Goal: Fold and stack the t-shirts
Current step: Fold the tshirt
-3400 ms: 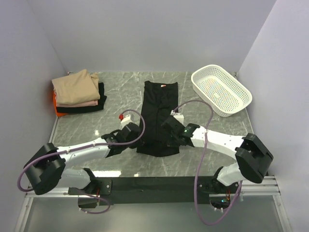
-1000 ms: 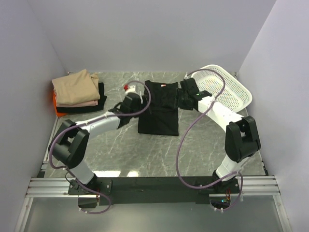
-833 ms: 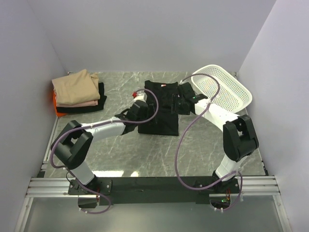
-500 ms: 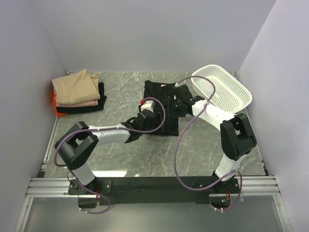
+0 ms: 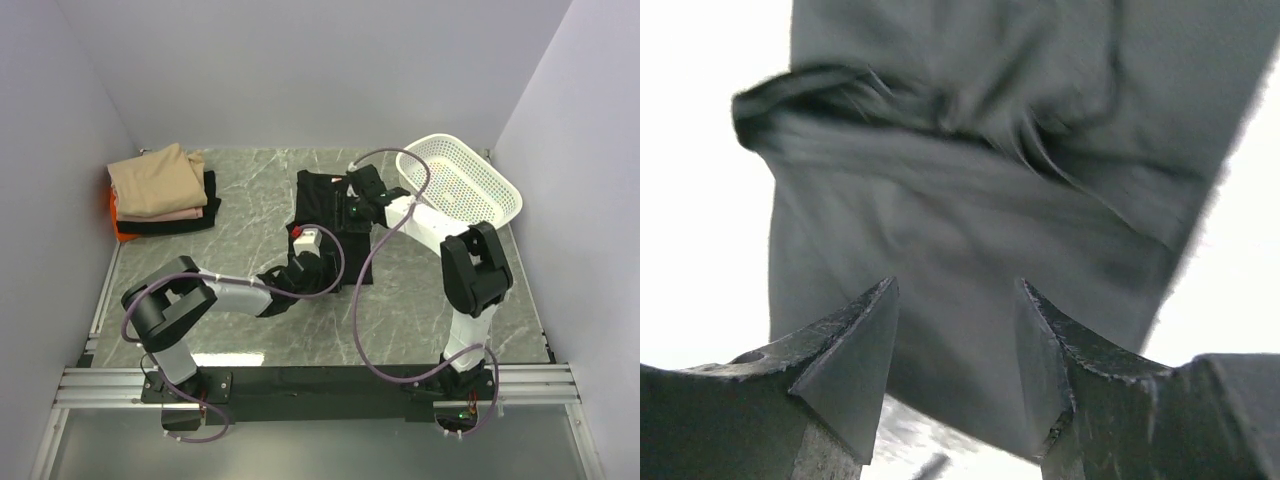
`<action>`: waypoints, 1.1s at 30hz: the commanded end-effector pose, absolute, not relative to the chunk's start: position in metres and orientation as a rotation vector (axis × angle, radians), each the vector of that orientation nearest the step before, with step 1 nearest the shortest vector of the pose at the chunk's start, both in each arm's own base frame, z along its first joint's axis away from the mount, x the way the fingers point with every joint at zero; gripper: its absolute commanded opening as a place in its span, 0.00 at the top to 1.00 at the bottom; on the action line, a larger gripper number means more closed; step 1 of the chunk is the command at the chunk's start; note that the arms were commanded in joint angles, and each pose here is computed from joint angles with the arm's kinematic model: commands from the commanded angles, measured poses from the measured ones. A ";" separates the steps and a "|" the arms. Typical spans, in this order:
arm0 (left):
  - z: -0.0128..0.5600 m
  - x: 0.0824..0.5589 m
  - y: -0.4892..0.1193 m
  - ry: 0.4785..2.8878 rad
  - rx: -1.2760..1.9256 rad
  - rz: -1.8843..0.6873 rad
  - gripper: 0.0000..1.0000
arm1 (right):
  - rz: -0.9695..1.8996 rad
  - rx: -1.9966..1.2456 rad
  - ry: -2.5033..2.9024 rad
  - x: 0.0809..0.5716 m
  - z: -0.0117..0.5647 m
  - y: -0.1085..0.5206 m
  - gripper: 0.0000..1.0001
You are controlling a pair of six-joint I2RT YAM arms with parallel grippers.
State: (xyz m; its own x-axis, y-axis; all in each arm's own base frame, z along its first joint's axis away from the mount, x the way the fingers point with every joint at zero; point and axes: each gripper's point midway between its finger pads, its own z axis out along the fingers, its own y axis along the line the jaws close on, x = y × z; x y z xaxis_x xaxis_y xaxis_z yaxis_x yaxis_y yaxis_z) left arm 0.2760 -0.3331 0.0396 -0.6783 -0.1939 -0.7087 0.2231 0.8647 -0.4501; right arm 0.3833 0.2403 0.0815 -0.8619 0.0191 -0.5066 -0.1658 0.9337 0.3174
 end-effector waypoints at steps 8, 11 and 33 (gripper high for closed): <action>0.013 0.235 -0.326 2.322 0.014 -0.626 0.19 | 0.591 -0.333 2.648 0.353 0.059 0.299 0.45; 0.012 0.233 -0.322 2.328 0.010 -0.610 0.19 | 0.573 -0.352 2.679 0.344 0.044 0.302 0.45; 0.011 0.201 -0.313 2.348 0.004 -0.635 0.19 | 0.298 -0.027 2.598 0.480 0.045 0.241 0.46</action>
State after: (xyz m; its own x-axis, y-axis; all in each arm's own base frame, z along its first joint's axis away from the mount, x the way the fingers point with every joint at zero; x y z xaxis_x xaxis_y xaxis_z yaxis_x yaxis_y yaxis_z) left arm 0.2251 -0.3315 0.0406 -0.6971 -0.2559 -0.6697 0.1922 0.8333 -0.5184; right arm 0.4606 0.2551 0.0311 -0.8859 0.0256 -0.4632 -0.0990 0.9650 0.2427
